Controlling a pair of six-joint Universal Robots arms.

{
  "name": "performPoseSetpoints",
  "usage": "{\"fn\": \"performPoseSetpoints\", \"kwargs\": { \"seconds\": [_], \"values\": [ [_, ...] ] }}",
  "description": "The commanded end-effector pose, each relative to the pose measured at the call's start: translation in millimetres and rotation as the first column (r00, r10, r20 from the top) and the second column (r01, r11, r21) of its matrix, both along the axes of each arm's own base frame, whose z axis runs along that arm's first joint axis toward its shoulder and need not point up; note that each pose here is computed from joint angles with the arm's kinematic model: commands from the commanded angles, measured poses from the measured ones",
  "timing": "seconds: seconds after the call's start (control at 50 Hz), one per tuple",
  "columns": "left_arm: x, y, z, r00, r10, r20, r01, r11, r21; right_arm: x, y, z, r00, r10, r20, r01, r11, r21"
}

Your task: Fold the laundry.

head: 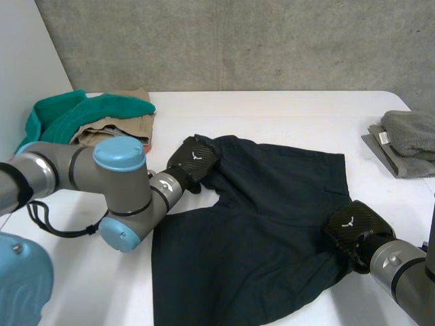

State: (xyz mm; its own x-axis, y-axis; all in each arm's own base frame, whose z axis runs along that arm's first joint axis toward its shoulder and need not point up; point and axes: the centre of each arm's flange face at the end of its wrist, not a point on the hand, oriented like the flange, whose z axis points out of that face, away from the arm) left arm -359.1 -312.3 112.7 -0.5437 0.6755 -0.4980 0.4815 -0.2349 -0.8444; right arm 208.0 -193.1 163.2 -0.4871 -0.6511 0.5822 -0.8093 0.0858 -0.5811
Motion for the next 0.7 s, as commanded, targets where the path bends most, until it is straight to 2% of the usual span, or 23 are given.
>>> {"fn": "performPoseSetpoints", "kwargs": {
  "seconds": [0.02,0.18,0.32,0.34,0.46,0.7],
  "values": [
    [-6.6,-10.5,-8.7,1.0,-0.007,-0.009,0.006,0.997,-0.073,-0.3,0.7,-1.2,1.0,0.0,0.0,0.0,1.0,-0.001],
    [-12.2,-21.8,-18.4,1.0,-0.006,-0.012,0.004,0.994,-0.105,-0.8,2.3,-3.9,1.0,0.0,-0.001,0.0,1.0,0.003],
    [-9.7,-22.7,-18.6,0.999,0.032,0.03,-0.027,0.99,-0.138,-0.8,1.9,-4.1,1.0,-0.002,-0.001,0.002,1.0,-0.002],
    [-6.7,-21.7,-17.5,0.997,0.059,0.043,-0.052,0.989,-0.141,-0.8,1.9,-4.1,1.0,-0.002,-0.001,0.002,1.0,-0.002],
    [7.0,-4.8,2.6,0.988,0.141,0.066,-0.131,0.981,-0.143,-0.8,1.9,-4.1,1.0,-0.002,-0.001,0.002,1.0,-0.002],
    [26.6,35.3,8.9,0.983,0.14,0.116,-0.131,0.988,-0.085,-0.4,3.6,-5.0,1.0,0.003,-0.001,-0.003,1.0,0.003]
  ]
}}
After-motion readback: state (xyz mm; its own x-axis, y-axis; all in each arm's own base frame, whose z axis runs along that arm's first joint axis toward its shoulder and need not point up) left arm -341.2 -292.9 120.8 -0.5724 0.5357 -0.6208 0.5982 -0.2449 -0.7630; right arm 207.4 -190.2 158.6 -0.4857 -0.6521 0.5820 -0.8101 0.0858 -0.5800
